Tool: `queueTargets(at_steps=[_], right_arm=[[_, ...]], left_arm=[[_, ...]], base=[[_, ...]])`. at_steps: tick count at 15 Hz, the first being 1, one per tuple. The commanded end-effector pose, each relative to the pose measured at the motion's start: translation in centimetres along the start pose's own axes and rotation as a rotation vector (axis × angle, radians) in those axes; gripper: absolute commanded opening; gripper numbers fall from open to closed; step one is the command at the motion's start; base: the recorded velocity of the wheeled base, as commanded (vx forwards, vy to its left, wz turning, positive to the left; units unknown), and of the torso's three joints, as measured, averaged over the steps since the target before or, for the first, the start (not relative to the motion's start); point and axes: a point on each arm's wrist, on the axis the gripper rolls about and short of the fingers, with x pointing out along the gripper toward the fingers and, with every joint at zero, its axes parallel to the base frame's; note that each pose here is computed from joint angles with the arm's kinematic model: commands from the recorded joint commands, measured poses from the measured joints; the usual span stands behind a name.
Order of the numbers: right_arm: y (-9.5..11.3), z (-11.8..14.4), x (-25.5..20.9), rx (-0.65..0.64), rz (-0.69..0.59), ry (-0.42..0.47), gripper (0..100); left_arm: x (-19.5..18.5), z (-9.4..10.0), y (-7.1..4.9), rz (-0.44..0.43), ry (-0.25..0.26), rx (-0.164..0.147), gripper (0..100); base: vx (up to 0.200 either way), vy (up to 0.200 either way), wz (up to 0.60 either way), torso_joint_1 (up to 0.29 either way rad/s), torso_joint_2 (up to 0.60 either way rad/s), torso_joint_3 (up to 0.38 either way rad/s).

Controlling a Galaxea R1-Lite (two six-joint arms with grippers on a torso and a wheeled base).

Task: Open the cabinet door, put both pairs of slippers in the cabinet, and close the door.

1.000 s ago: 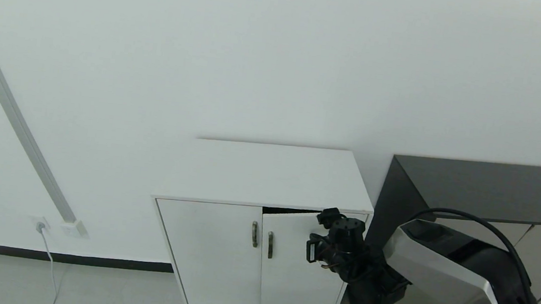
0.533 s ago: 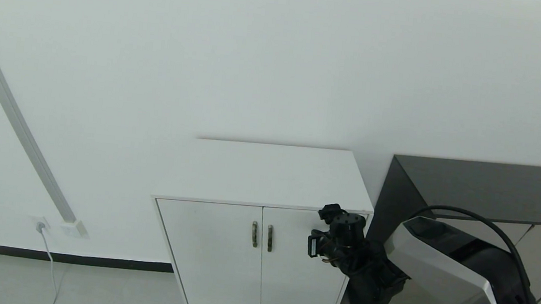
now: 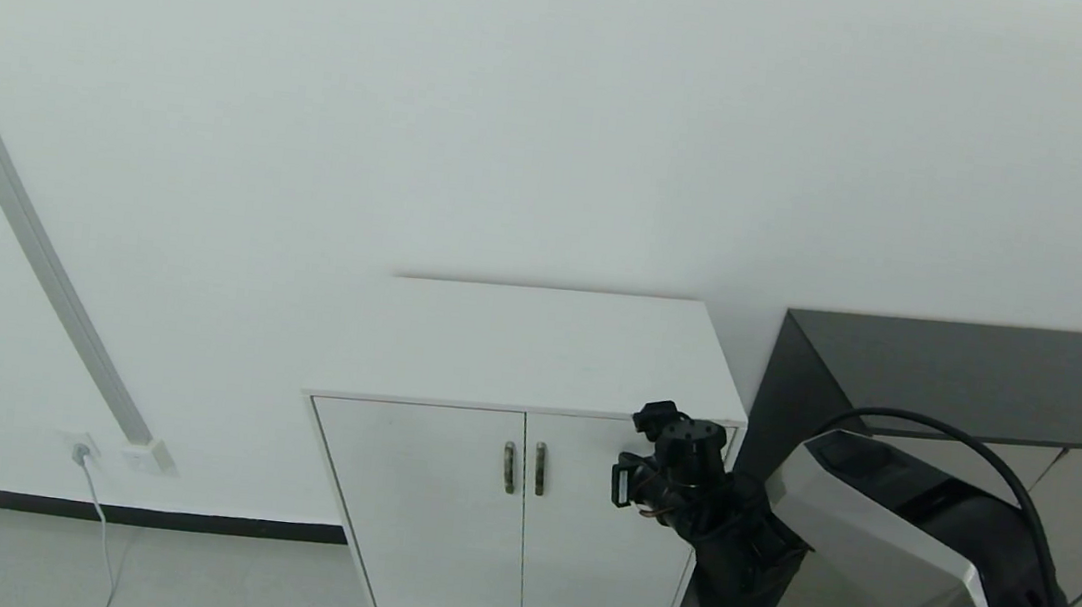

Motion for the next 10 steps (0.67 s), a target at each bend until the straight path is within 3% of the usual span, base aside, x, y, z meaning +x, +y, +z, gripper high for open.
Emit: queueTargets(at_steps=[1, 10], right_arm=[[-0.04, 0.00, 0.12, 0.001, -0.001, -0.004, 0], [-0.17, -0.11, 0.45, 0.003, -0.004, -0.009, 0]], left_arm=[[0.01, 0.01, 0.00, 0.000, 0.001, 0.000, 0], [0.01, 0.01, 0.00, 0.000, 0.001, 0.000, 0]], base=[[0.000, 0.000, 0.00, 0.000, 0.00, 0.000], [0.000, 0.000, 0.00, 0.000, 0.00, 0.000]])
